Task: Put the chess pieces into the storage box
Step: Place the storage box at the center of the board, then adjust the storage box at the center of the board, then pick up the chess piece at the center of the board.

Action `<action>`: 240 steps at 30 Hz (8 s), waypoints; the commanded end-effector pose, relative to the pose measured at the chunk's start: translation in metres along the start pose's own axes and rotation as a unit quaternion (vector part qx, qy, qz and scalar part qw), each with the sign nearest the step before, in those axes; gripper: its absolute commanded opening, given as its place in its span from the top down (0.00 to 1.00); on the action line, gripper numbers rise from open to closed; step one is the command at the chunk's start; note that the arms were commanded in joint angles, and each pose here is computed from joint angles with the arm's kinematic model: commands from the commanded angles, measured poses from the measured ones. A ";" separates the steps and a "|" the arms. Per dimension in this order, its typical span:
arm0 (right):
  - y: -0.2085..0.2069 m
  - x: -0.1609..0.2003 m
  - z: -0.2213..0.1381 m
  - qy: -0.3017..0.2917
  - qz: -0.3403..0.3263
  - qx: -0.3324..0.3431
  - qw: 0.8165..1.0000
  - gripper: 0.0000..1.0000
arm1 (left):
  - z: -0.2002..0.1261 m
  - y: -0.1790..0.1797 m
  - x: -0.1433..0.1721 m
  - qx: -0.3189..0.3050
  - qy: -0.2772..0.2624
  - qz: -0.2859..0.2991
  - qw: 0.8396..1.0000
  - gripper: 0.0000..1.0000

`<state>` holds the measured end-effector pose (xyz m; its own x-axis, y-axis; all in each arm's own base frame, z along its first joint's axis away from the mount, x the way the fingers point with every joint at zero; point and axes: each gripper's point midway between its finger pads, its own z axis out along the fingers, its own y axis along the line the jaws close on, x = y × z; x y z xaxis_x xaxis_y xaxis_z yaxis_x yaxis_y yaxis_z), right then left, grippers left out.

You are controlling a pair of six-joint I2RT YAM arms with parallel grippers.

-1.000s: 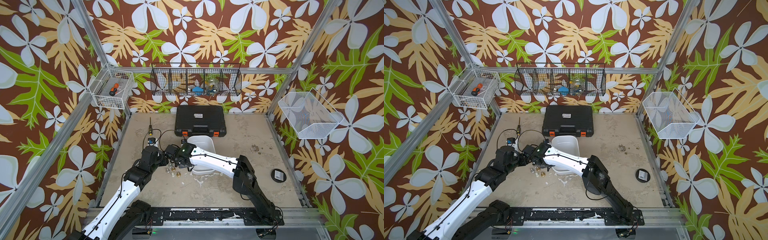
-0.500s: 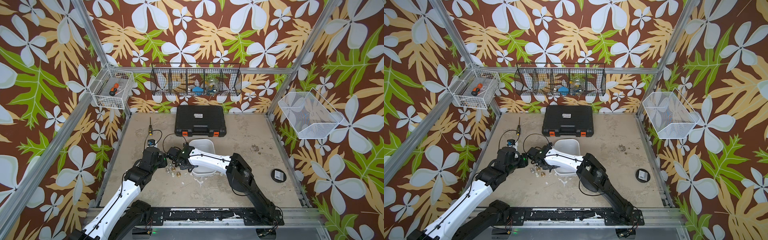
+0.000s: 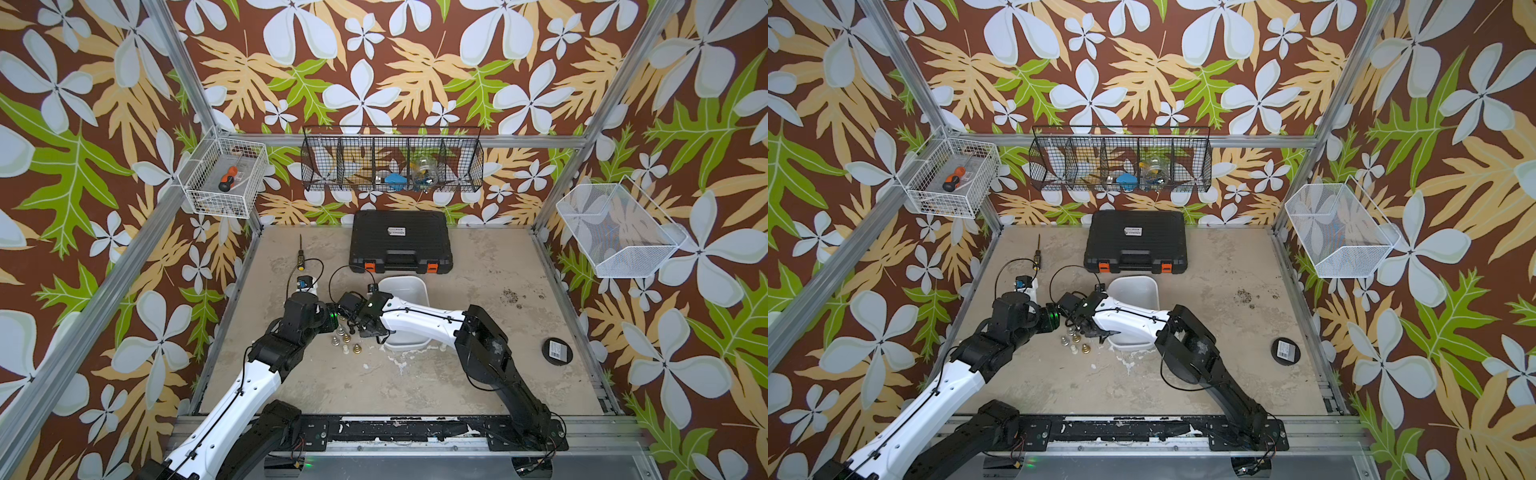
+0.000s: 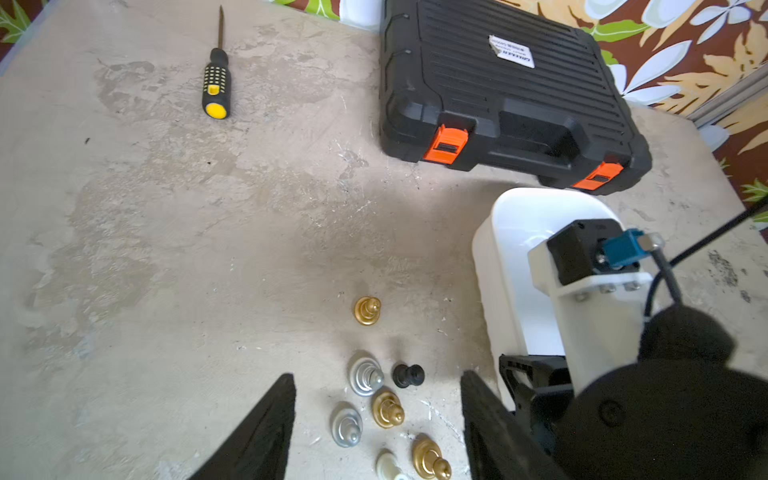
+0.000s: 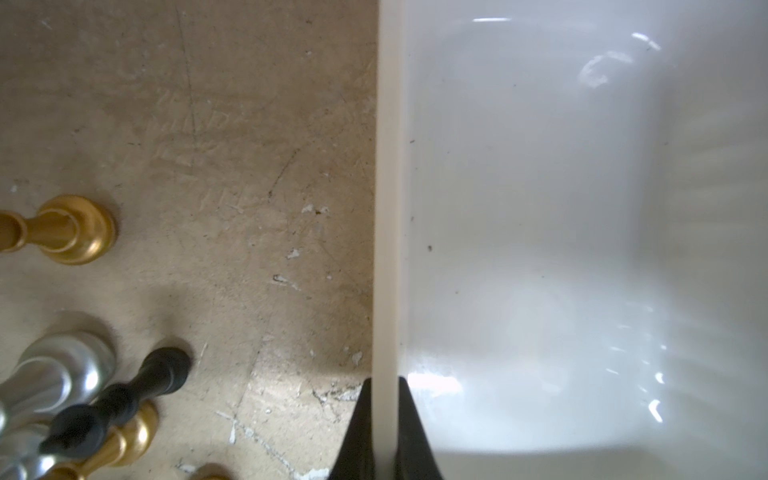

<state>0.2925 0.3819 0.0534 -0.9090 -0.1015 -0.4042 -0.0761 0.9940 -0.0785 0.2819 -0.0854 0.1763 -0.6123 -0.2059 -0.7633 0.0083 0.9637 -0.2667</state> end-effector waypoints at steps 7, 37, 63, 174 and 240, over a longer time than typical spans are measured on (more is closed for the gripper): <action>0.023 -0.016 -0.022 -0.018 0.007 -0.075 0.997 0.86 | -0.001 -0.013 -0.003 0.033 -0.001 0.010 0.999 0.35; -0.098 -0.085 -0.076 -0.108 -0.002 -0.245 0.963 0.25 | -0.001 -0.041 -0.001 0.106 0.015 0.031 0.994 0.28; -0.135 -0.069 0.031 -0.020 -0.006 -0.113 0.993 0.77 | 0.002 -0.040 0.001 0.102 0.018 0.033 0.994 0.29; -0.150 0.019 -0.173 -0.514 -0.125 -0.346 0.775 0.20 | 0.101 -0.025 0.095 -0.103 0.222 0.095 0.965 0.64; -0.159 0.014 -0.170 -0.521 -0.100 -0.328 0.782 0.20 | 0.077 -0.106 -0.002 -0.046 0.136 0.126 0.982 0.90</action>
<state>0.2198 0.2326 0.2054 -0.0820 0.0710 -0.9941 -0.6915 0.7143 0.1080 0.3385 -0.1883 0.1488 -0.8014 0.0483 -0.5962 0.0882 0.9954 -0.0379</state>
